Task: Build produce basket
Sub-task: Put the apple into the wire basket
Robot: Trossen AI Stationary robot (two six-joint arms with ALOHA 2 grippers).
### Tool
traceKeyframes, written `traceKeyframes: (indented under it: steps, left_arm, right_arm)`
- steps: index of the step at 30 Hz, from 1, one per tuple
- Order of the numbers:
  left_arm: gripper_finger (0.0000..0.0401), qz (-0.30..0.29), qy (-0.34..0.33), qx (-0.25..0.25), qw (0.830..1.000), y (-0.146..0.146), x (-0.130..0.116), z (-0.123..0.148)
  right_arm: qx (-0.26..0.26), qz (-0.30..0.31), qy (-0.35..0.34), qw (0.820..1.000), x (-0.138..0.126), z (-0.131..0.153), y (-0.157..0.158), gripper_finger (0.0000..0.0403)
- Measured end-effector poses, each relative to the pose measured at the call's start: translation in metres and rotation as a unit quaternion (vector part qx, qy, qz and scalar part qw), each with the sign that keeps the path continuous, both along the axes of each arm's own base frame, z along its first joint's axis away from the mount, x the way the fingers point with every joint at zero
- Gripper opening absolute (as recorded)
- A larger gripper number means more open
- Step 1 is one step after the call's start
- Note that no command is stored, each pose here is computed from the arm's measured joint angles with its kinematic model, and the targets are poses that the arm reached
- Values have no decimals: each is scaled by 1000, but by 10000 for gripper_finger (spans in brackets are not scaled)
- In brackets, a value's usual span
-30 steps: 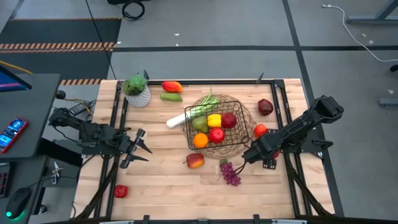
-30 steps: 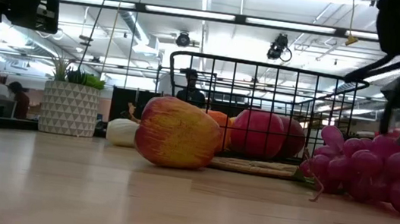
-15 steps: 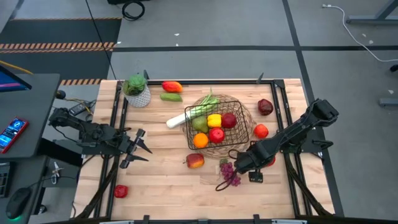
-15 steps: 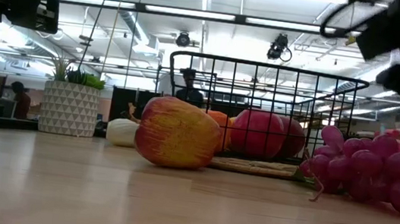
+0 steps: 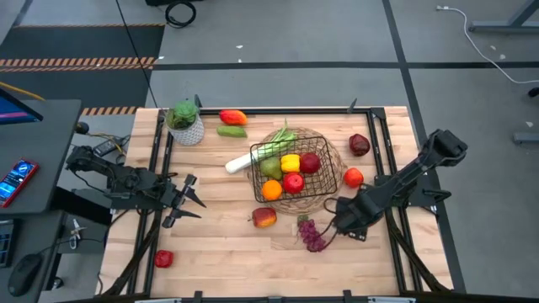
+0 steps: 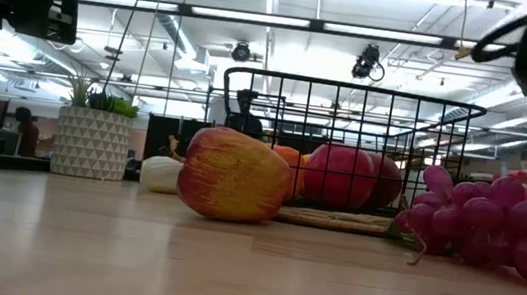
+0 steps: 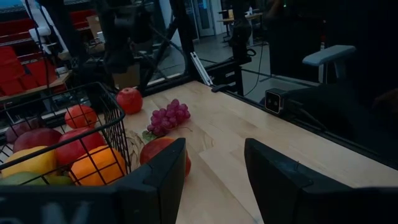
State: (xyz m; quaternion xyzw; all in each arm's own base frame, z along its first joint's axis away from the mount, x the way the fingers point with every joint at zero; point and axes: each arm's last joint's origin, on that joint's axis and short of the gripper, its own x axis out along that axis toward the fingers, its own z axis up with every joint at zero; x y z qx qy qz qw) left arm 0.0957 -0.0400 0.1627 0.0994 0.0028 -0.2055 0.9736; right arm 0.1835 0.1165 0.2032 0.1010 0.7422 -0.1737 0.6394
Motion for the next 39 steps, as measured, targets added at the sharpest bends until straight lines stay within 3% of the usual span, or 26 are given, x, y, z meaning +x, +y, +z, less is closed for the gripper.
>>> traceKeyframes:
  steps: [9, 18, 26, 39]
  left_arm:
    - [172, 0, 0, 0, 1000, 0, 0, 0]
    - [172, 0, 0, 0, 1000, 0, 0, 0]
    - [172, 0, 0, 0, 1000, 0, 0, 0]
    - [172, 0, 0, 0, 1000, 0, 0, 0]
  right_arm:
    - [30, -85, -68, 994, -29, -9, -11, 393]
    - [17, -83, -51, 995, -33, -36, -9, 394]
    - [13, -81, -50, 995, -32, -38, -9, 394]
    - [58, -40, -81, 994, -19, -27, -1, 368]
